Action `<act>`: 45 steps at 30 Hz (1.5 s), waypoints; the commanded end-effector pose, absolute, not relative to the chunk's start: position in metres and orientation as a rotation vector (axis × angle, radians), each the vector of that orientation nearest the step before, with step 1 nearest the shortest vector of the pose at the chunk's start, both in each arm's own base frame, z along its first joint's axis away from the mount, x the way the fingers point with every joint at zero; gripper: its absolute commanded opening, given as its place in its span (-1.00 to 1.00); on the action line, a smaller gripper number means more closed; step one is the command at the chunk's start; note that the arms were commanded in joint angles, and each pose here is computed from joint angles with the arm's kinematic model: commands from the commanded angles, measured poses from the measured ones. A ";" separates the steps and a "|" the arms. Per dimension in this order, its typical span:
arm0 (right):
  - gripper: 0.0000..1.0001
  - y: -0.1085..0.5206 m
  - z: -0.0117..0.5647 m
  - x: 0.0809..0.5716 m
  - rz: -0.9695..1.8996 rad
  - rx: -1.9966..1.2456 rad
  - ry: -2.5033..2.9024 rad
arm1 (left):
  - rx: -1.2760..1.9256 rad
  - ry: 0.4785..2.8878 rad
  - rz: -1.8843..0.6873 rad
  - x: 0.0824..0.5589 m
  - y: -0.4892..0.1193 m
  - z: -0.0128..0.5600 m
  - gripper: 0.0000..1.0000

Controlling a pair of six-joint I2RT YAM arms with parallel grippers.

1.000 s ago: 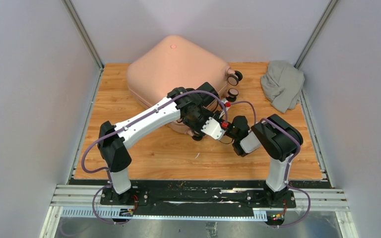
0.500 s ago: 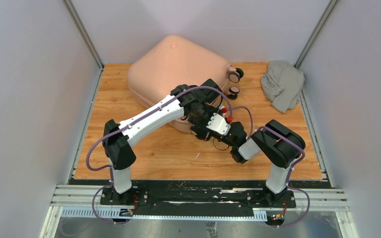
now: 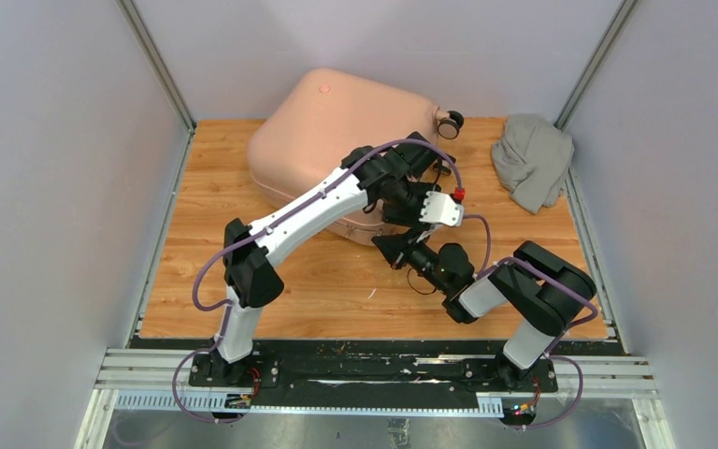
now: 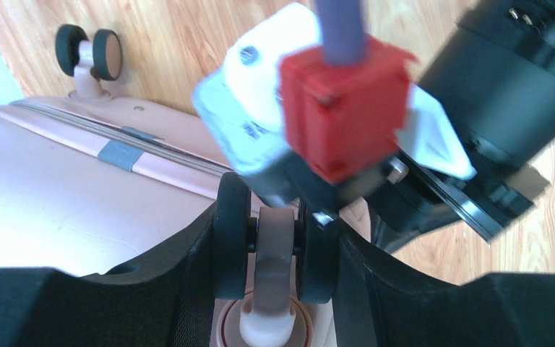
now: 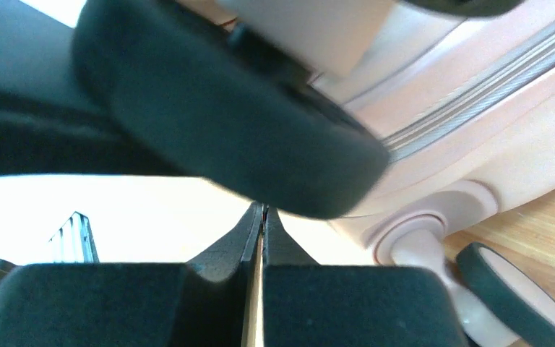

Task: Pack the luggage
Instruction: Zip the luggage at the corner of the board, then reset both arms

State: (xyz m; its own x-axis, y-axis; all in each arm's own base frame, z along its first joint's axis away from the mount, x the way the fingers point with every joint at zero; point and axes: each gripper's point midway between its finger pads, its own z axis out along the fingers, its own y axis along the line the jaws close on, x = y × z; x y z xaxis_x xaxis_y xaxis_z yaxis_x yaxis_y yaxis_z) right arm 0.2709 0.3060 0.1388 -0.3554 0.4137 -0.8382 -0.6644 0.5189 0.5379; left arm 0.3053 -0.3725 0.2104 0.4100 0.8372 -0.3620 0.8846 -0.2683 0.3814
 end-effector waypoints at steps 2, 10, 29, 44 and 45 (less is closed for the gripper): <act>-1.00 0.324 0.166 0.241 1.253 -0.301 1.477 | 1.678 1.265 -0.219 0.338 -0.439 0.323 -1.00; -1.00 0.343 0.161 0.240 1.329 -0.325 1.502 | 1.689 1.268 -0.298 0.331 -0.451 0.314 -1.00; 0.97 0.272 0.140 0.247 1.218 -0.143 1.622 | 1.650 1.513 -0.204 0.306 -0.355 0.288 0.95; 1.00 0.094 0.171 0.291 0.258 0.081 1.930 | 0.888 1.984 0.059 0.340 -0.139 0.338 1.00; 1.00 0.082 0.170 0.292 0.211 0.109 1.947 | 0.804 2.028 0.041 0.346 -0.116 0.334 1.00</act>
State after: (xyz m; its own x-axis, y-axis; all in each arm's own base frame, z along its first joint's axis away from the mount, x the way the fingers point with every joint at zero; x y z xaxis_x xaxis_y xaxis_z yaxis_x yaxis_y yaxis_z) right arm 0.2979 0.1506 0.2255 -0.2081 0.3373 -0.9181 -0.3029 0.8703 0.3884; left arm 0.3233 -0.2134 0.3459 -0.0689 0.7085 -0.7023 0.7131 0.5273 0.4620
